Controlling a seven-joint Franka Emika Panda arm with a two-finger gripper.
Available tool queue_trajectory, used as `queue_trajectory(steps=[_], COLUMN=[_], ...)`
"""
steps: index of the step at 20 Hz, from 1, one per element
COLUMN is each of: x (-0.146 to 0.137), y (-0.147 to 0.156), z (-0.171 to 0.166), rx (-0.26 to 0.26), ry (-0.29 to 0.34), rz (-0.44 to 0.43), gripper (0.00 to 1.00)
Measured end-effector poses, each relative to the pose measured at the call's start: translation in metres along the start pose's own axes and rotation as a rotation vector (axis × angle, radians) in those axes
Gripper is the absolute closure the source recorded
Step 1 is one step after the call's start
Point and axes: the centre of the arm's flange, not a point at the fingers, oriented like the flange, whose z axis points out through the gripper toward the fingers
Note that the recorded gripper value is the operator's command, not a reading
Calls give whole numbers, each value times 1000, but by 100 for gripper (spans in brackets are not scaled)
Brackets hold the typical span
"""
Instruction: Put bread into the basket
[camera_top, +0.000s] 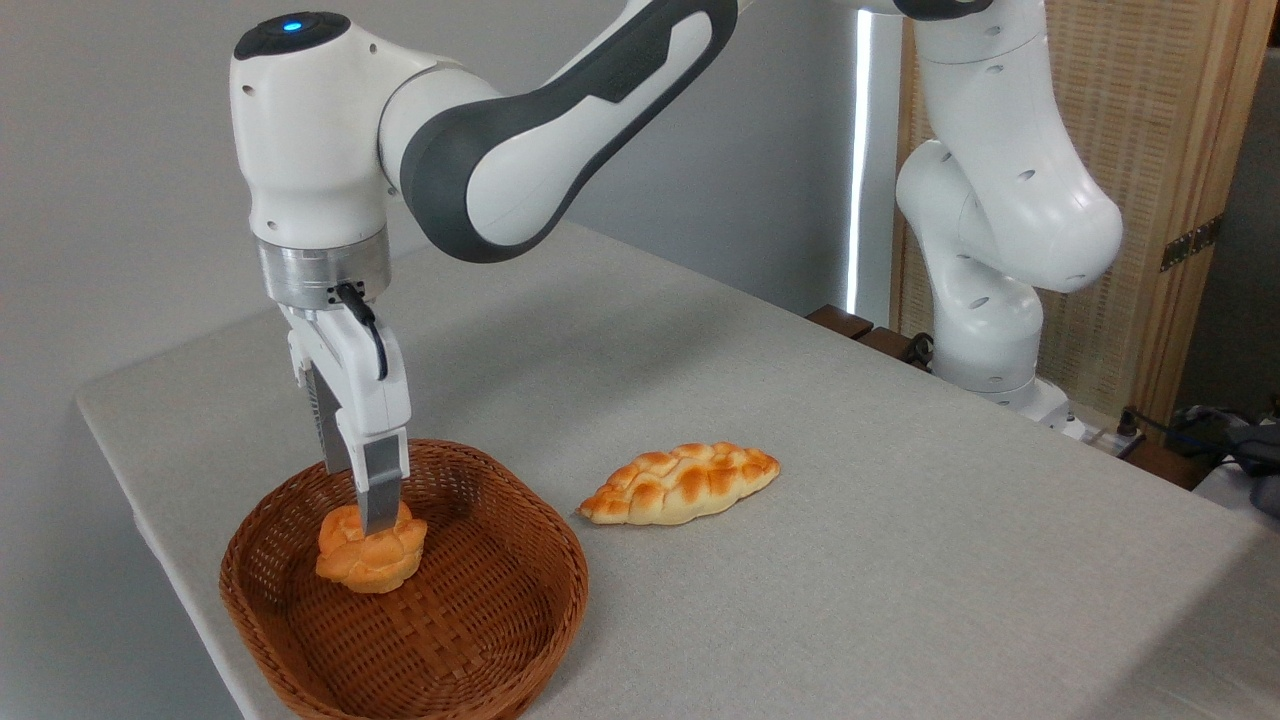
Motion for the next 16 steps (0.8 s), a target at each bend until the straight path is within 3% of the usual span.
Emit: queue_trajectory(steps=[4, 10, 16], x=[-1, -25, -39], y=[2, 18, 38], z=[-17, -97, -135], rx=[4, -43, -90], ry=[8, -34, -94], rz=[1, -66, -117], gripper=[0, 0, 0])
